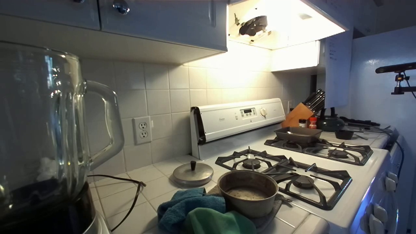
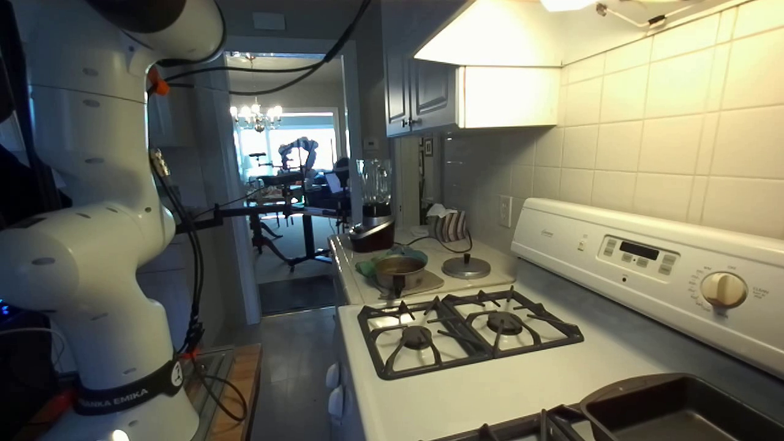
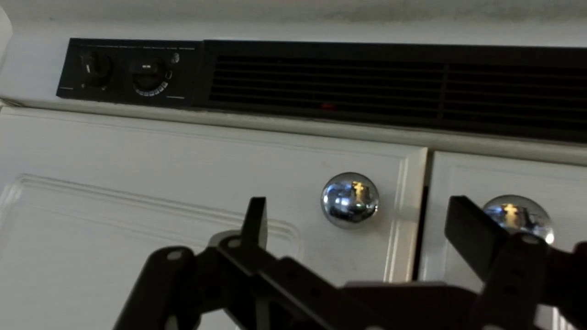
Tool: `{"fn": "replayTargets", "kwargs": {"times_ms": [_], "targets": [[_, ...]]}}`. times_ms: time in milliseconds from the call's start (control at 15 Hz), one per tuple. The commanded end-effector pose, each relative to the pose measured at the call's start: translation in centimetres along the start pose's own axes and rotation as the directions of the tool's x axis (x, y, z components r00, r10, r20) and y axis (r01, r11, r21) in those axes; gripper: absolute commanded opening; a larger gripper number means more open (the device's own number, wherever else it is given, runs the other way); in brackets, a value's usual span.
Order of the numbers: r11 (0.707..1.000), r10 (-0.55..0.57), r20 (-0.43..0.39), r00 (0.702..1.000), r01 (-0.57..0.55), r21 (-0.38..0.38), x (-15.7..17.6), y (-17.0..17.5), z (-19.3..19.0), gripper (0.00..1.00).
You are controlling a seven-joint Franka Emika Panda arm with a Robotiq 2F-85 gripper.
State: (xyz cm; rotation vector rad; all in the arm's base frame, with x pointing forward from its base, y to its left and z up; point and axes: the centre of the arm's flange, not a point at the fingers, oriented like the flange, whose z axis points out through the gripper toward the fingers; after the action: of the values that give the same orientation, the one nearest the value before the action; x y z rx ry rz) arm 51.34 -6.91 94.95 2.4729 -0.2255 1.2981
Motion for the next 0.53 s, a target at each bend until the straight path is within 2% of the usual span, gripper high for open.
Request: {"fn": "replayTargets", "kwargs": {"times_ms": [0, 133, 200, 267, 333, 467], "targets": [[0.999, -0.015, -0.035, 0.999, 0.016, 0.038, 2.01, 0.11, -0.06, 1.00], [0.999, -0.015, -0.037, 0.999, 0.016, 0.046, 2.04, 0.03, -0.05, 1.00], [0.999, -0.015, -0.034, 0.999, 0.017, 0.050, 2.04, 0.00, -0.05, 0.96], [0.999, -0.015, -0.031, 0.999, 0.017, 0.050, 2.03, -0.02, -0.06, 0.82], [0.999, -0.014, -0.031, 0.999, 0.015, 0.050, 2.03, -0.03, -0.05, 0.72], [0.999, -0.014, -0.044, 0.999, 0.016, 0.047, 2.05, -0.04, 0.01, 0.61]]}}
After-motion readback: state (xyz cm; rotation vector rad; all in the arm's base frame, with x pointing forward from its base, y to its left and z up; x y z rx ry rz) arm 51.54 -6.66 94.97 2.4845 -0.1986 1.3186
